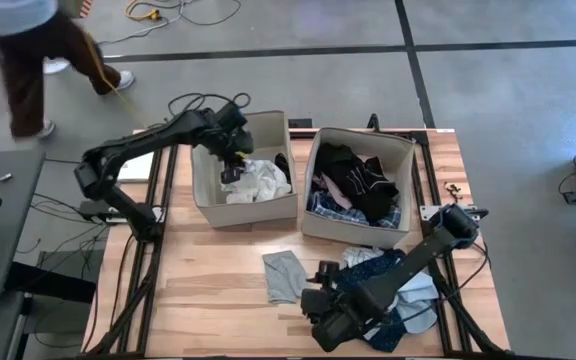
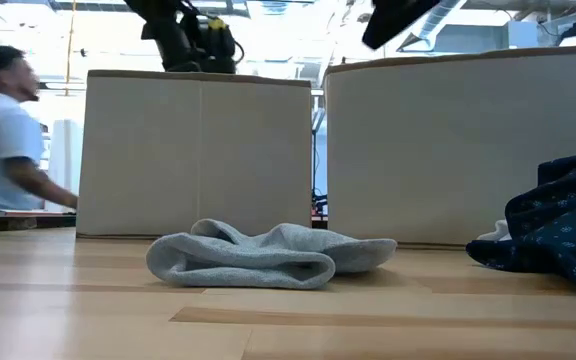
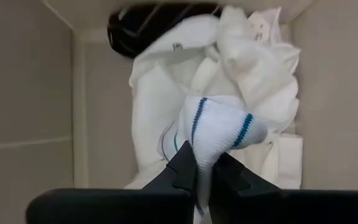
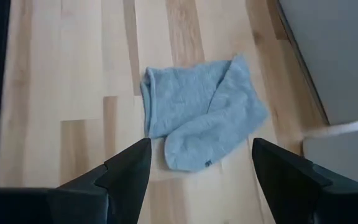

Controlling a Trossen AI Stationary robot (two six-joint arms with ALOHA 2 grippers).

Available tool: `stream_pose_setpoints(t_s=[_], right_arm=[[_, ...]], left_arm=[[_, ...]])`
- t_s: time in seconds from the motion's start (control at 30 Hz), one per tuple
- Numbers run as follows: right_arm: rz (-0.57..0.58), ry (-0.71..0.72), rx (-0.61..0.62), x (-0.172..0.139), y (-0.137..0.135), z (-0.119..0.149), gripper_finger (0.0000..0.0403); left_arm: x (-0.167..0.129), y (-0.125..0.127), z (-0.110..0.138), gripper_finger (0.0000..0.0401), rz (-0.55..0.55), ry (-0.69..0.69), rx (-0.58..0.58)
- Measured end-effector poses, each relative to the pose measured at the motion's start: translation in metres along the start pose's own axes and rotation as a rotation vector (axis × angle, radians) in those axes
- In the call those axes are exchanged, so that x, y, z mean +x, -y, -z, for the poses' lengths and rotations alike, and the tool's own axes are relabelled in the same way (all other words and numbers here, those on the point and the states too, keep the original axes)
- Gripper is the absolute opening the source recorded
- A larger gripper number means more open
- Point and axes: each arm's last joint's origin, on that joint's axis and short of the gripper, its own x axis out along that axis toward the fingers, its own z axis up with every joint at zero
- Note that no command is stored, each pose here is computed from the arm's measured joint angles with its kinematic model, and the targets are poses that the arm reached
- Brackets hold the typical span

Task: Sort clothes
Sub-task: Put the white sock into the left white laundry bin, then put the gray sock into the right white laundry bin

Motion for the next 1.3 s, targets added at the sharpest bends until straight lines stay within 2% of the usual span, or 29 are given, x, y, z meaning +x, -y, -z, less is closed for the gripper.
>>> stream_pose_setpoints(t_s=[0.13,0.33,0.47,0.7,0.87,1.03,1.1,1.17,1.23,1.3], right_arm=[[-0.008,0.024,0.018,0.021,0.001,0.008,0.0291],[-0.027,0.055,0.073,0.052,0.004,0.025,0.0291],[-0.042,0.09,0.116,0.069,0.007,0.036,0.0291],[-0.063,0.148,0.174,0.093,0.014,0.052,0.0291],[-0.079,0.144,0.21,0.114,0.017,0.06,0.0291],[-0.083,0.116,0.217,0.136,0.018,0.064,0.0283],[-0.081,0.091,0.236,0.147,0.017,0.066,0.0267],[-0.065,0.085,0.246,0.151,0.016,0.066,0.0232],[-0.062,0.077,0.238,0.151,0.015,0.066,0.0174],[-0.061,0.081,0.215,0.144,0.017,0.063,0.01]], left_arm=[[0.01,-0.003,-0.003,0.0014,0.019,-0.038,-0.022],[0.007,-0.003,-0.003,0.0031,0.013,-0.025,-0.021],[0.001,-0.002,-0.003,0.0068,0.003,-0.007,-0.031],[-0.01,0.001,-0.002,0.0155,-0.012,0.021,-0.05],[-0.031,0.007,-0.002,0.0198,-0.032,0.064,-0.049],[-0.068,0.02,-0.003,0.0208,-0.068,0.171,-0.034],[-0.084,0.031,-0.003,0.0207,-0.077,0.226,-0.009],[-0.1,0.041,0.0,0.0207,-0.087,0.282,0.019],[-0.114,0.054,0.001,0.0207,-0.086,0.344,0.056],[-0.127,0.065,0.004,0.0207,-0.082,0.394,0.087]])
